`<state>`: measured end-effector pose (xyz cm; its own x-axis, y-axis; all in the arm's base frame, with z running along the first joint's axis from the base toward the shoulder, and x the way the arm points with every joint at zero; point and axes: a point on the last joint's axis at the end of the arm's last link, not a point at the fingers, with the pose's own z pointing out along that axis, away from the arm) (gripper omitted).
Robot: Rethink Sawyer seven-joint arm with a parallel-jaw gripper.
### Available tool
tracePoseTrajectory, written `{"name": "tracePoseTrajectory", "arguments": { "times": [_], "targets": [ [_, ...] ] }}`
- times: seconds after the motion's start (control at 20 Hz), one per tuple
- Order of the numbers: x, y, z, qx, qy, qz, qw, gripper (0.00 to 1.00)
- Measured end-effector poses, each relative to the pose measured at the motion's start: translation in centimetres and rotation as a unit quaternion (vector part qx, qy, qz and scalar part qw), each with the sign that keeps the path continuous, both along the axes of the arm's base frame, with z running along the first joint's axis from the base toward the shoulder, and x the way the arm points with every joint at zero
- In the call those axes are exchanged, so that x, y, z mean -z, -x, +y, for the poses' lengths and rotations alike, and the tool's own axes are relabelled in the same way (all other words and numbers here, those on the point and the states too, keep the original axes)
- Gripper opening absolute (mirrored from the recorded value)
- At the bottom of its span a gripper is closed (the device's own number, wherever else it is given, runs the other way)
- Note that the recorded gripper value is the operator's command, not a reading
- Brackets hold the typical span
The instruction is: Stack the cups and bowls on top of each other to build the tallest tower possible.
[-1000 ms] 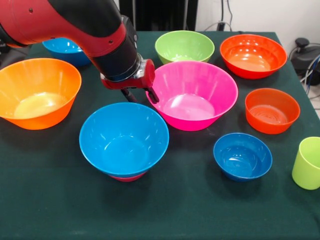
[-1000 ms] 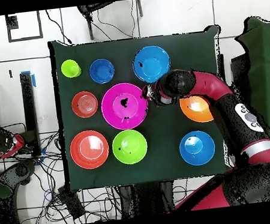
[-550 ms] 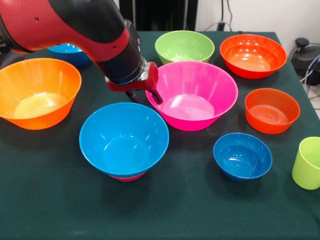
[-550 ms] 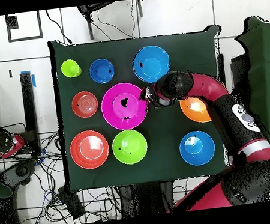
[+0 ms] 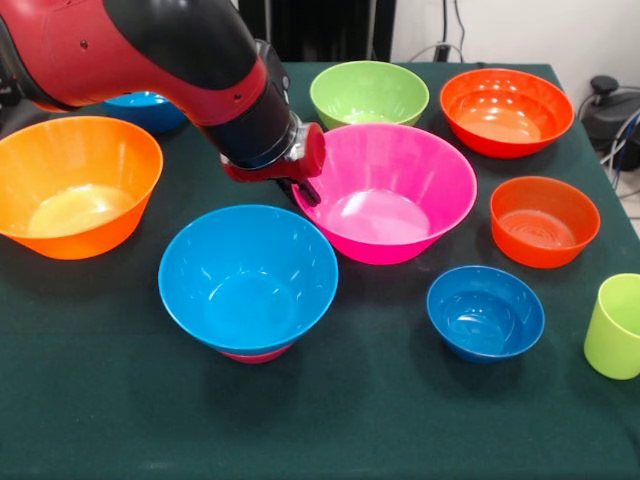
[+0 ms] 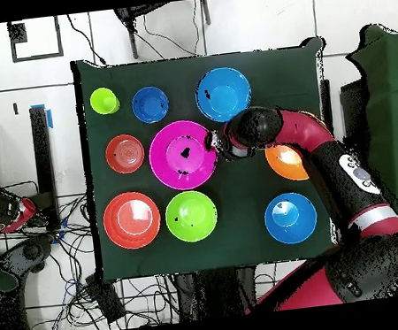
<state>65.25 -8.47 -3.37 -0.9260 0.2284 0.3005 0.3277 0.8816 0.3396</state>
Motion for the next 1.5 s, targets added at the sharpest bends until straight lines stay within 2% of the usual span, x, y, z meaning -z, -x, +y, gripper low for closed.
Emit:
{"name": "tracePoseTrajectory", "arguments": {
  "times": [0.5,0.7,1.05,1.2,1.3,1.5],
  "targets": [
    [0.0,0.1,0.1,-0.001,0.000,0.001,1.0000,0.00],
    [-0.6,0.7,0.5,-0.006,-0.004,0.004,1.0000,0.00],
    [-3.4,1.3,0.8,-0.004,-0.025,0.010,0.9996,0.00],
    [-4.9,1.1,0.4,0.003,-0.034,0.015,0.9993,0.00],
    [-6.7,0.6,-0.3,0.010,-0.045,0.018,0.9988,0.00],
    [-9.1,0.0,-1.4,0.017,-0.060,0.022,0.9978,0.00]
  ]
}}
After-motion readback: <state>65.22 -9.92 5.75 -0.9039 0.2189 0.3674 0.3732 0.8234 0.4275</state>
